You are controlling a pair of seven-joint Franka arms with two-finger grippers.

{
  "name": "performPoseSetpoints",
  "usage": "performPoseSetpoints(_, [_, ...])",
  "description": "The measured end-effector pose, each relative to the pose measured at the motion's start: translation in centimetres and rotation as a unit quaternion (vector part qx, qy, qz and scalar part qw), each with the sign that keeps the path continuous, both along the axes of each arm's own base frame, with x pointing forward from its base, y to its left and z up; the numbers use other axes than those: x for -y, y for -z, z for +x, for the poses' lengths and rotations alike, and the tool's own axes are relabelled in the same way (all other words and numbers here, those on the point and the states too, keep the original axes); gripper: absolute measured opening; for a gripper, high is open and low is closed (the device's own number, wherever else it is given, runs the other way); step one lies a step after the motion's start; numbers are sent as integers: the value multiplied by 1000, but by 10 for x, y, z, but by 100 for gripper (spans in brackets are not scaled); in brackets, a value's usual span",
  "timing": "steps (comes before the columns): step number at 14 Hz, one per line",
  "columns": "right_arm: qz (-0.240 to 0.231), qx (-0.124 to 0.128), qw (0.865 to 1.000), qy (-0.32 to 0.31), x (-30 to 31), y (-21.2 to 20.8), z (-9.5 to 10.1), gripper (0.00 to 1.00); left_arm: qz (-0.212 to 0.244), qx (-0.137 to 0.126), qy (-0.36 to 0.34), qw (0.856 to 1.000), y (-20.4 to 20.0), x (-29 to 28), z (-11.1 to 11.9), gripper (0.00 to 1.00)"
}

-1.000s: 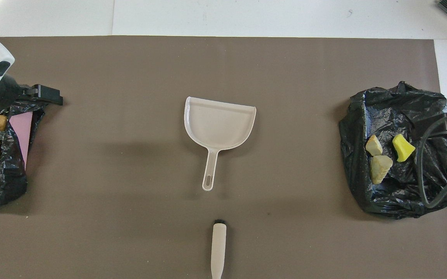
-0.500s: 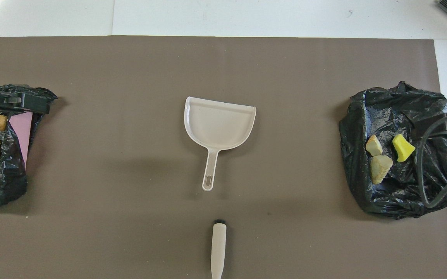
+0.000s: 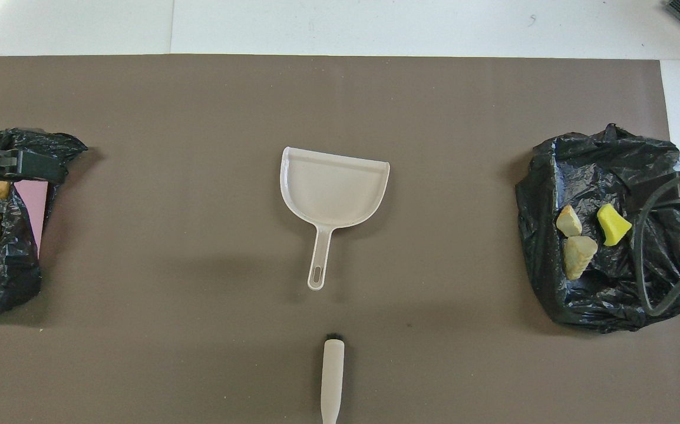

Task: Sweep and dump trash in bin

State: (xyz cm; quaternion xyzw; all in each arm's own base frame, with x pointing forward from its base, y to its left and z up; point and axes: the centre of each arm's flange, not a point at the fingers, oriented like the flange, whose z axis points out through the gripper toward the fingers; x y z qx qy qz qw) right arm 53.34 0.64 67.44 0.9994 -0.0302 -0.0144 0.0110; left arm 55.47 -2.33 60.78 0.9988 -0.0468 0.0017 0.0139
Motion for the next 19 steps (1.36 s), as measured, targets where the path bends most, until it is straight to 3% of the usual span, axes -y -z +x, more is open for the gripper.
performPoseSetpoints(5, [0,0,1000,1,1,0,0,100,2,0,0,1000,-12,0,-2,100])
performPoseSetpoints(10, [0,0,1000,4,4,0,0,100,14,-23,2,1000,-20,-2,-1,100])
performPoseSetpoints(19, [0,0,1000,4,4,0,0,100,15,-23,4,1000,-21,0,5,100])
